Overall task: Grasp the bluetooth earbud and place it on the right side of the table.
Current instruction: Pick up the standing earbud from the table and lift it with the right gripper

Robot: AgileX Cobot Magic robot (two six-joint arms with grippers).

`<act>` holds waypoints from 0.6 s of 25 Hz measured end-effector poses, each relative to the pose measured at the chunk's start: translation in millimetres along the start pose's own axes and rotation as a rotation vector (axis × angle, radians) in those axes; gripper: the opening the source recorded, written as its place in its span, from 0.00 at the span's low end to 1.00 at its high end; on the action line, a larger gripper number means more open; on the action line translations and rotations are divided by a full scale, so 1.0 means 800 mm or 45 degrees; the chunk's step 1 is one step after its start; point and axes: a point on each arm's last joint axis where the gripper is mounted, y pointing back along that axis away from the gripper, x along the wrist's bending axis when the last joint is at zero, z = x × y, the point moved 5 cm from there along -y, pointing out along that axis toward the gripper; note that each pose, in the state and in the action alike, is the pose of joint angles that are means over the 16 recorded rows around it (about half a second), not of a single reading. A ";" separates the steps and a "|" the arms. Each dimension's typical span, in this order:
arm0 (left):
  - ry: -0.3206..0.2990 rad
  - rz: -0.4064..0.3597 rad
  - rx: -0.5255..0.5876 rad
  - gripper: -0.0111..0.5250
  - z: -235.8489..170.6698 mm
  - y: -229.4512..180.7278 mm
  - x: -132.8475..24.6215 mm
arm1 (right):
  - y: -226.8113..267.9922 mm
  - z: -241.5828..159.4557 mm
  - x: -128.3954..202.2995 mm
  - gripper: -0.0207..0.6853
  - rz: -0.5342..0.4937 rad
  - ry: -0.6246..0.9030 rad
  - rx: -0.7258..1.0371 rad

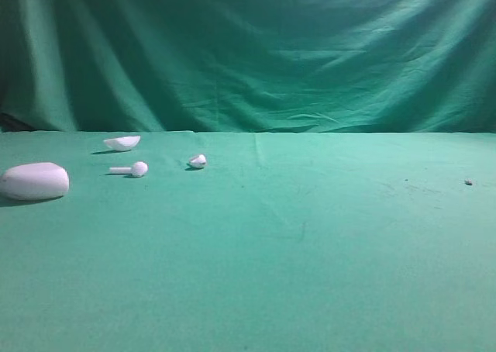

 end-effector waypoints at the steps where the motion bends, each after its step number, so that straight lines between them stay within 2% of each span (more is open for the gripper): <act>1: 0.000 0.000 0.000 0.02 0.000 0.000 0.000 | 0.000 0.000 0.000 0.03 0.000 0.000 0.000; 15: 0.000 0.000 0.000 0.02 0.000 0.000 0.000 | 0.000 0.000 0.000 0.03 0.000 0.000 0.000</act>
